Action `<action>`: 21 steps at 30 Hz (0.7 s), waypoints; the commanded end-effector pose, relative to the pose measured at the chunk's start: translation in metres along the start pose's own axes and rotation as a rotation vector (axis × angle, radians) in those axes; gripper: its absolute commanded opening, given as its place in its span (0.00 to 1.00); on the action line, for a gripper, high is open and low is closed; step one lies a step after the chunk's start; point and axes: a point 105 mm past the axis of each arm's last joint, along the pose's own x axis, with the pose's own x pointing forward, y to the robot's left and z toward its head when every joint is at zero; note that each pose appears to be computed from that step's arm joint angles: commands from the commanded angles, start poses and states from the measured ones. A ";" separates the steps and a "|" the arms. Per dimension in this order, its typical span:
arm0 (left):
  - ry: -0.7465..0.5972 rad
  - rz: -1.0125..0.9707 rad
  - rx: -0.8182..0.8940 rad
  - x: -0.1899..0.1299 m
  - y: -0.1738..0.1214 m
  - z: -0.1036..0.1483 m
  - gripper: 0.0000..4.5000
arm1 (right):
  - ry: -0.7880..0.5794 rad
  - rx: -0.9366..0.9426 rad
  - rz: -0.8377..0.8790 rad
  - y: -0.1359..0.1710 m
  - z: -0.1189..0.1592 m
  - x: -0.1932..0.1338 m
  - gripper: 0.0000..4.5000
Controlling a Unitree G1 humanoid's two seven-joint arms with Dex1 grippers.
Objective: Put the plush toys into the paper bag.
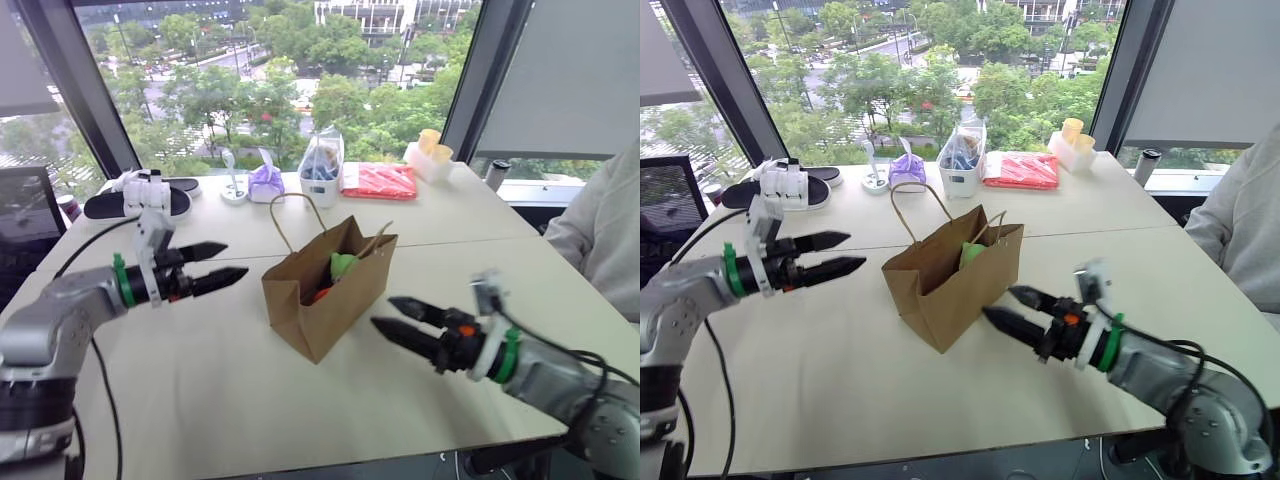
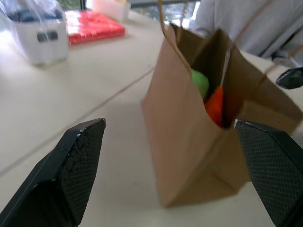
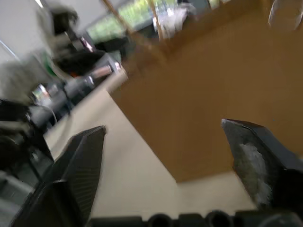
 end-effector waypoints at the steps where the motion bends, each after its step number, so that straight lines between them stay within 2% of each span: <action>1: -0.028 -0.006 0.071 0.005 -0.011 0.007 1.00 | -0.029 -0.084 0.042 0.005 0.006 0.018 0.47; 5: -0.031 -0.026 0.099 0.017 -0.019 0.000 1.00 | -0.047 -0.104 0.059 0.004 0.010 0.038 0.02; 13: -0.014 -0.128 0.130 0.037 -0.044 -0.011 1.00 | -0.071 -0.090 0.140 0.018 0.018 0.050 0.01; 21: -0.049 -0.180 0.088 0.055 -0.068 -0.016 1.00 | -0.048 -0.079 0.183 0.026 0.013 0.058 0.01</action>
